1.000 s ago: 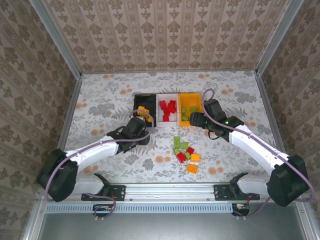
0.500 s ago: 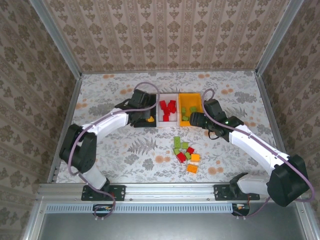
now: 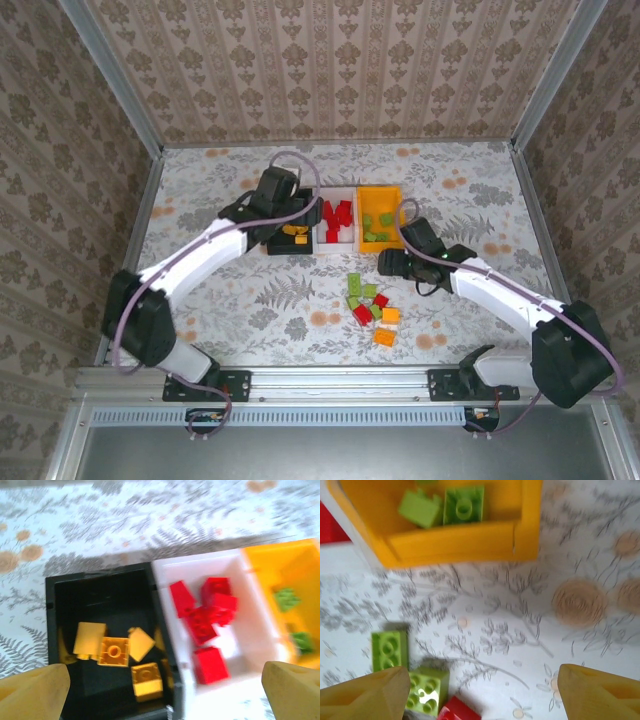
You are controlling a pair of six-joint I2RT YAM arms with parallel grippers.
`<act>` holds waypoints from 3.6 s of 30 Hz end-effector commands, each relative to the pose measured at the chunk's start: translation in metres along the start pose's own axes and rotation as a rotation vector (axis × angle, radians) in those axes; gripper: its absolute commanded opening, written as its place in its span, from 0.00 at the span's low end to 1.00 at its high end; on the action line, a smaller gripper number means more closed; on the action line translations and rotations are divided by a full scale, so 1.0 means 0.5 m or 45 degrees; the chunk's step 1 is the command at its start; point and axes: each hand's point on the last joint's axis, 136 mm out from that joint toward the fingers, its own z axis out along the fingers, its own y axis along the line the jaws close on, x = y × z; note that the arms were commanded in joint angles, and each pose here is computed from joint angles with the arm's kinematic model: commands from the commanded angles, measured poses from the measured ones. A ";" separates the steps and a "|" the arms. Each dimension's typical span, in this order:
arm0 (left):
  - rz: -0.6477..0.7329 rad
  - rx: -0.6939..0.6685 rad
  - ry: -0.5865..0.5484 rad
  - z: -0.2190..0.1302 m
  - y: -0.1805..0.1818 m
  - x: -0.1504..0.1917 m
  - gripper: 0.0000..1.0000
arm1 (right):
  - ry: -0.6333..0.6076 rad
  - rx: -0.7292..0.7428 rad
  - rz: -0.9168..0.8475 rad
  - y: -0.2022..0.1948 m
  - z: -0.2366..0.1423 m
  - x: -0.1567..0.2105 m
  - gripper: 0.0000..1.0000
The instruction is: Sort the legos into containers by color
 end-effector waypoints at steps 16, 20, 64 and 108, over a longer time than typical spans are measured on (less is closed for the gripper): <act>-0.097 0.175 -0.032 -0.119 -0.041 0.194 1.00 | 0.155 -0.022 -0.256 0.089 0.063 0.111 0.79; -0.130 0.160 -0.012 -0.116 -0.025 0.224 1.00 | 0.179 0.028 -0.276 0.084 0.081 0.114 0.78; -0.222 0.111 0.047 -0.125 0.032 0.314 1.00 | -0.165 0.218 -0.008 0.075 0.075 -0.281 0.31; -0.370 0.027 -0.032 -0.172 0.114 0.337 1.00 | 0.248 0.089 -0.779 0.220 0.085 0.154 0.40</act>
